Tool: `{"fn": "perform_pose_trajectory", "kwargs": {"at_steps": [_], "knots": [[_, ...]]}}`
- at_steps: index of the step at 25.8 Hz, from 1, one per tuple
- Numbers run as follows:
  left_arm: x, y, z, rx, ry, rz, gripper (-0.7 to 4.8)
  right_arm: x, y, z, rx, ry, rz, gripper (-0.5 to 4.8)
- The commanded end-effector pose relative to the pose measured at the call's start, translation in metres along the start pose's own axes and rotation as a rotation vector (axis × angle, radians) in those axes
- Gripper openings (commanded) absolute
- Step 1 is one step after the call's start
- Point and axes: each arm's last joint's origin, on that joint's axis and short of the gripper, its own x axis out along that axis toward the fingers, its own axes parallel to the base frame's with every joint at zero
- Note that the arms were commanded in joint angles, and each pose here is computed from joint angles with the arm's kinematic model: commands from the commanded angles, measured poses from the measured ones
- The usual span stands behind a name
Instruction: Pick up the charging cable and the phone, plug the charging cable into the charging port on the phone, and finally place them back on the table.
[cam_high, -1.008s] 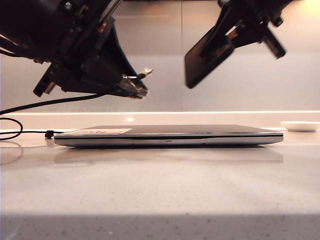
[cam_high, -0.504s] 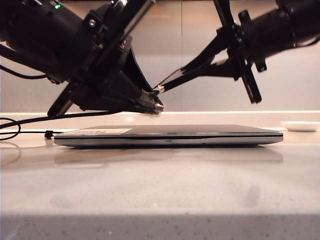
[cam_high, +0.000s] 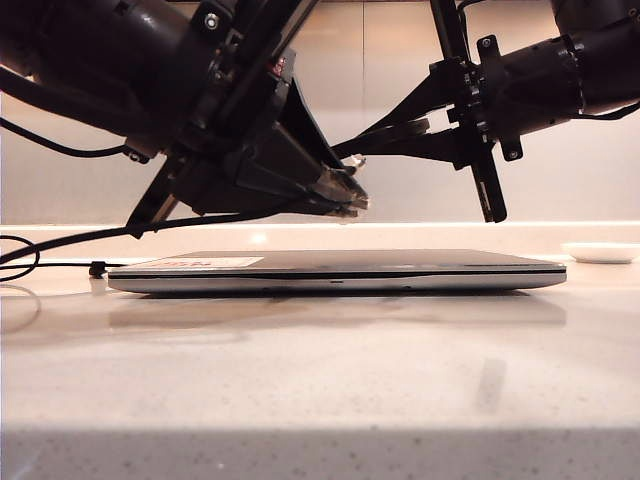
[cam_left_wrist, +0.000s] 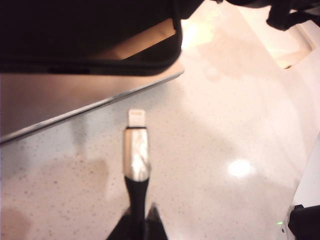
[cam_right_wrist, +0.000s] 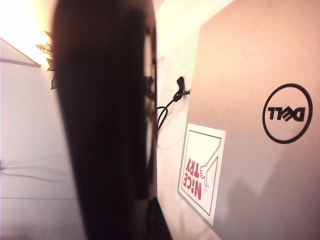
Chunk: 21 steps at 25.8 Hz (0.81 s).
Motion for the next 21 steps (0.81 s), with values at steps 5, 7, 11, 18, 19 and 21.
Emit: {"fn": "perform_pose_trajectory", "kwargs": {"at_steps": [5,7,11,18,19,21], "knots": [[-0.0003,-0.0007,0.0007,-0.002,-0.003,-0.006,-0.06,-0.0045,0.006,0.0057,-0.047,0.011,0.057,-0.06],[-0.0003,-0.0008,0.0009,-0.002,-0.005,-0.007,-0.06,-0.0065,0.0056,0.0075,-0.053,0.016,0.064,-0.06],[-0.0003,-0.0009,0.001,-0.003,-0.006,-0.008,-0.06,-0.008,0.0049,0.0081,-0.065,0.047,0.08,-0.06],[-0.0004,-0.0018,0.0024,-0.045,-0.02,-0.018,-0.06,-0.0081,0.0052,0.0076,-0.08,0.068,0.092,-0.06],[-0.0004,-0.0017,0.0024,-0.045,-0.02,-0.017,-0.06,-0.0083,0.0052,0.0077,-0.09,0.067,0.092,-0.06],[-0.0004,-0.0018,0.0024,-0.045,-0.02,-0.018,-0.06,-0.0083,0.0051,0.0077,-0.102,0.068,0.092,-0.06]]}}
